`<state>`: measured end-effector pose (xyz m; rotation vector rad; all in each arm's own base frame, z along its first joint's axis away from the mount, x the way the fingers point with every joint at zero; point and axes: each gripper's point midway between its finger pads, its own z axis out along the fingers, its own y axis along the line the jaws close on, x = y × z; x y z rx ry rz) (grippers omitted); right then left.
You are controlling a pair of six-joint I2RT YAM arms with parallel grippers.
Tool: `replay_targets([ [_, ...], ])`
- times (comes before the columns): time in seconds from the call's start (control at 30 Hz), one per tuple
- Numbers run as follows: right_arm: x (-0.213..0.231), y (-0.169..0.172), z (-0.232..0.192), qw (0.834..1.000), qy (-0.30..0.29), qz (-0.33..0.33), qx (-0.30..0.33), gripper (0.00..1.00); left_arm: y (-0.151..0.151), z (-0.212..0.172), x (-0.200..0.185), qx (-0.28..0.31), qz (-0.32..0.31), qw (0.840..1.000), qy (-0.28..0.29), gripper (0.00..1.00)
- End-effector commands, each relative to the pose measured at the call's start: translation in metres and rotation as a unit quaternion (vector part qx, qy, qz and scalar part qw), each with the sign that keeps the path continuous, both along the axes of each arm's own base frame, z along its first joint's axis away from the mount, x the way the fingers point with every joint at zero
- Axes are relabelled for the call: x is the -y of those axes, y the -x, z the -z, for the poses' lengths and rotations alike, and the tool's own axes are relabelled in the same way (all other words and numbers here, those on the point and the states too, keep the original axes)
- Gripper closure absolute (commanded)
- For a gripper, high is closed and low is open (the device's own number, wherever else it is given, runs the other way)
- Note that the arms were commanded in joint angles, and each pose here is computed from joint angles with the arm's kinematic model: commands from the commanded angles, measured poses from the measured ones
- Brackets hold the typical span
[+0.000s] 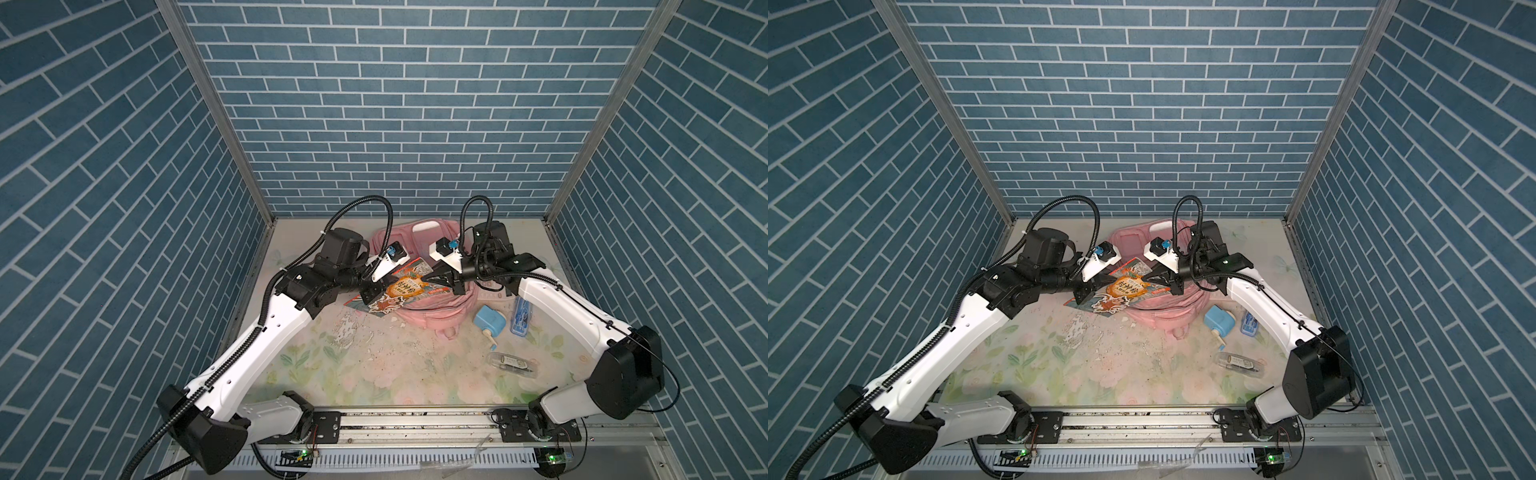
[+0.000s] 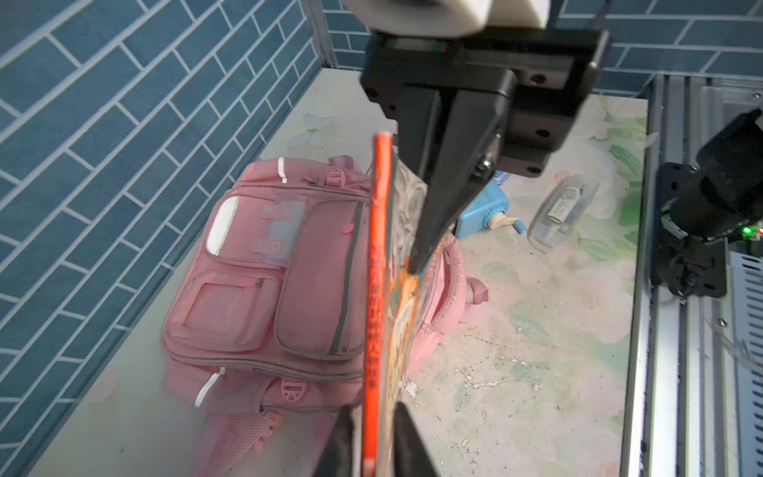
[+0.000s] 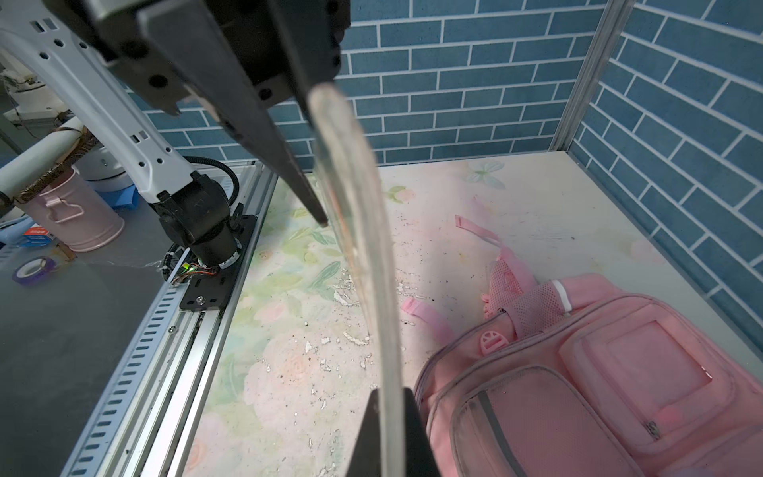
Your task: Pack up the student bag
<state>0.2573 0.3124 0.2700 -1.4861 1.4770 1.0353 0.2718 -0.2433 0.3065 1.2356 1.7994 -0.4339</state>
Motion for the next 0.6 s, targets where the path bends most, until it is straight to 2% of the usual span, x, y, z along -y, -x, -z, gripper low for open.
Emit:
replay_targets([
  [0.0,0.011,0.01,-0.018,0.999,-0.032,0.009,-0.013,1.0,-0.026,-0.036,-0.015,0.068,-0.078,0.994,0.04,0.2],
  [0.03,0.016,0.009,-0.02,0.999,-0.043,0.023,-0.024,1.0,-0.033,-0.044,-0.023,0.08,-0.107,0.99,0.056,0.14],
  [0.13,0.035,-0.001,-0.026,0.991,-0.082,0.09,-0.056,1.0,-0.051,-0.063,-0.048,0.091,-0.172,0.975,0.105,0.14],
  [0.2,0.054,-0.016,-0.027,0.978,-0.096,0.167,-0.084,1.0,-0.063,-0.065,-0.062,0.081,-0.213,0.965,0.126,0.14],
  [0.3,0.087,-0.037,-0.033,0.946,-0.12,0.277,-0.12,1.0,-0.076,-0.058,-0.072,0.066,-0.256,0.955,0.136,0.14],
  [0.4,0.127,-0.056,-0.036,0.894,-0.138,0.4,-0.15,1.0,-0.082,-0.039,-0.068,0.042,-0.262,0.953,0.143,0.14],
  [0.47,0.154,-0.065,-0.038,0.851,-0.152,0.478,-0.157,1.0,-0.082,-0.019,-0.056,0.019,-0.246,0.958,0.147,0.14],
  [0.57,0.188,-0.064,-0.045,0.793,-0.188,0.559,-0.149,1.0,-0.074,0.019,-0.028,-0.001,-0.214,0.968,0.128,0.14],
])
